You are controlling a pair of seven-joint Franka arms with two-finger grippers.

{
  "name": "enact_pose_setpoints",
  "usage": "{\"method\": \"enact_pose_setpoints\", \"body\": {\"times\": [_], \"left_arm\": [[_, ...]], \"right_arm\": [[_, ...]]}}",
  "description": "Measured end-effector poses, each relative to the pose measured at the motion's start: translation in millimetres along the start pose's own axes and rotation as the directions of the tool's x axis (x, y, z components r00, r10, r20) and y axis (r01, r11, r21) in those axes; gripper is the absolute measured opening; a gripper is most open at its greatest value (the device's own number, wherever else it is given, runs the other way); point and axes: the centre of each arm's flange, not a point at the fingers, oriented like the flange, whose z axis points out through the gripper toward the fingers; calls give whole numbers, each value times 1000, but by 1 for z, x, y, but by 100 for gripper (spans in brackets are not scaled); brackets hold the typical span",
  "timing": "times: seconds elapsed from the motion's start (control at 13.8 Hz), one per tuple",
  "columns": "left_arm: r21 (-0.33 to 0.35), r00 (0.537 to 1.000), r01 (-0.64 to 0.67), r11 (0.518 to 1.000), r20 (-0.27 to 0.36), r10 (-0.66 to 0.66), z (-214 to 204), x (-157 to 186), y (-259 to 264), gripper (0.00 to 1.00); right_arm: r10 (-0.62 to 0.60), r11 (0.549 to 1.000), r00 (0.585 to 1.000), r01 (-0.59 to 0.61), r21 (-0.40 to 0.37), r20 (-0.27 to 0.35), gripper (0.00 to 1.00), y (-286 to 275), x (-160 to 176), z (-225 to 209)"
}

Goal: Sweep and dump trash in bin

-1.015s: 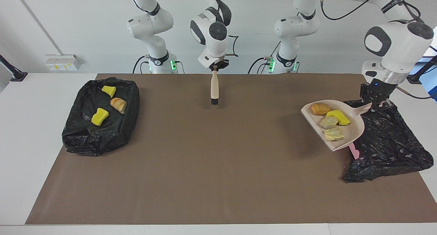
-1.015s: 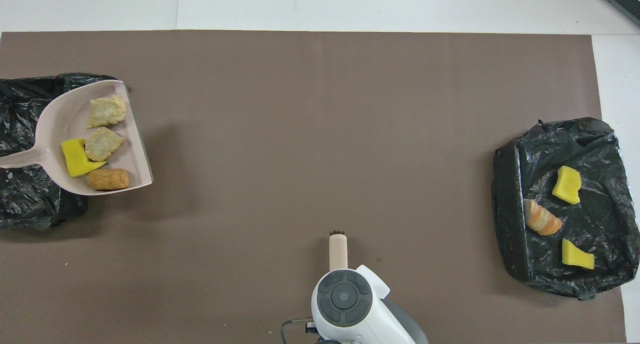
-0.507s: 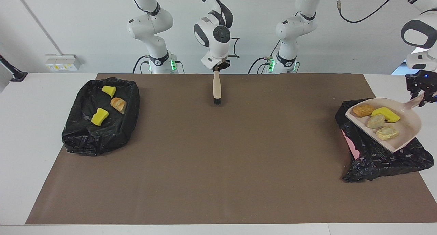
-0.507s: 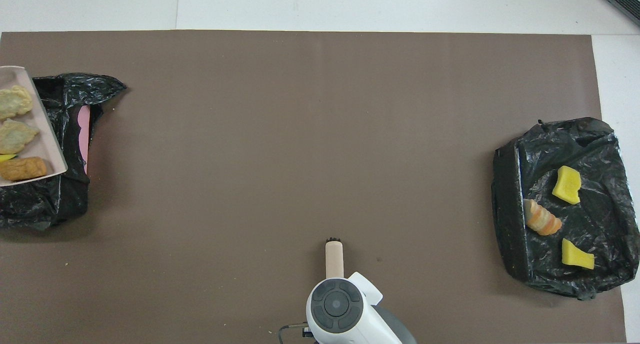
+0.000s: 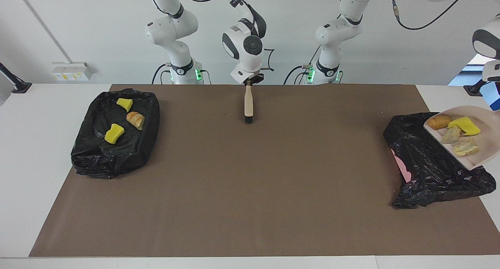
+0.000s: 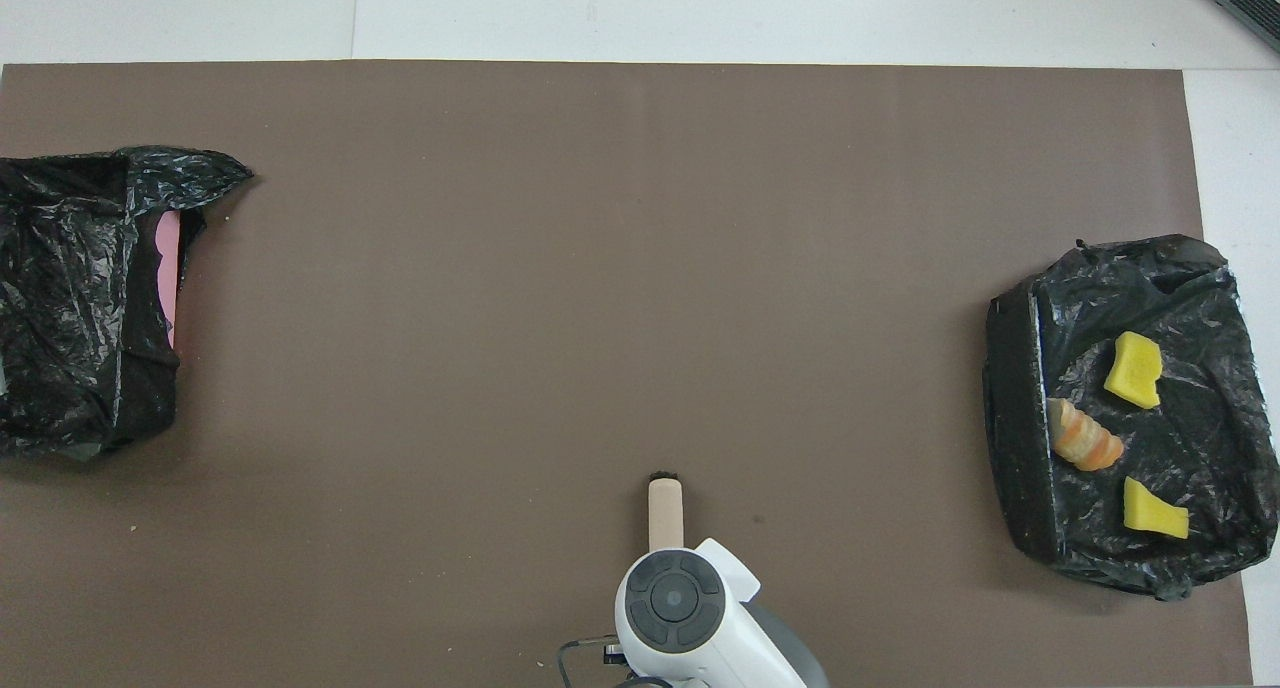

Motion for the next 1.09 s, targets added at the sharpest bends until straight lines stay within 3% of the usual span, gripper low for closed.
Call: {"method": "enact_pose_setpoints", "body": {"times": [0.14,0.36,0.58,0.87,1.09], "left_arm": [[-5,998,-35,999,54,35,0,-2,0,32],[-2,985,-97,995,142,96,-8,1,-5,32],[2,970,-134,991,203,130,-15,3,-10,32],[0,965,-115,993,235,112,-38,-8,-16,32],[34,983,-89,995,165,82,-70,10,-28,32]], "right_arm": [[-8,1000,1000,8,0,0,31,0,0,0],[-10,1000,1000,10,23,-28,70,-2,5,-10],[48,995,995,-40,94,-90,100,13,32,-55],[125,987,972,-102,122,-199,100,58,62,-128],[156,984,955,-129,121,-251,100,82,63,-183]]}}
